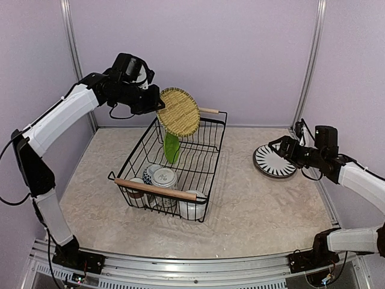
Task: Unload the mixed dishes from the dish rack
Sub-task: Pass from the left arm to the right
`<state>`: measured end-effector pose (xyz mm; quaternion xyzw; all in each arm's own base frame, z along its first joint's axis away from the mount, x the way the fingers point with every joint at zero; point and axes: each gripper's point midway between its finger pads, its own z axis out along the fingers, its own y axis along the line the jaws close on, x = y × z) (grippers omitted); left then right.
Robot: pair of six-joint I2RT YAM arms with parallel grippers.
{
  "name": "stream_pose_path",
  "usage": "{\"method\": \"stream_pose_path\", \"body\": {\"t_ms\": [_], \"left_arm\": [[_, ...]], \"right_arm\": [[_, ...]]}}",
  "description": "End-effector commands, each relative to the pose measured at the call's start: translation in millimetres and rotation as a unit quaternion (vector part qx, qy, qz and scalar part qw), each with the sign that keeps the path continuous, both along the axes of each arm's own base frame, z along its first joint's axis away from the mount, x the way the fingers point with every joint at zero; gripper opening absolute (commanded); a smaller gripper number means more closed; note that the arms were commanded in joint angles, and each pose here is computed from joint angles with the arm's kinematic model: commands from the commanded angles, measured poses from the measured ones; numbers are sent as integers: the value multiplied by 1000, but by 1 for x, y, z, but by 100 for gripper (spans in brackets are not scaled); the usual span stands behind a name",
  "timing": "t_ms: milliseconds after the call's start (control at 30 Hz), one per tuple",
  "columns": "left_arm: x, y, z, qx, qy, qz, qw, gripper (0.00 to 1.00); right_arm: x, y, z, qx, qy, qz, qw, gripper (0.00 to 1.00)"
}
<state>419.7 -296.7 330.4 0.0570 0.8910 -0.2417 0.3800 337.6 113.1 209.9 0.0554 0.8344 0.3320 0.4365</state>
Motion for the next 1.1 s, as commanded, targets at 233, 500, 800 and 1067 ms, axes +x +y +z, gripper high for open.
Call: {"method": "stream_pose_path", "body": {"t_ms": [233,500,800,1067], "left_arm": [[-45,-41,28,-214,33,-163,963,0],[-70,-73,19,-247,49,-223,942,0],[-76,-89,12,-248,59,-248,935,0],[-73,-86,3,-233,69,-242,939,0]], "right_arm": [[7,116,66,157,-39,129,978,100],[8,180,85,197,-41,201,959,94],[7,193,88,214,-40,214,952,52],[3,193,100,237,-49,219,945,15]]}}
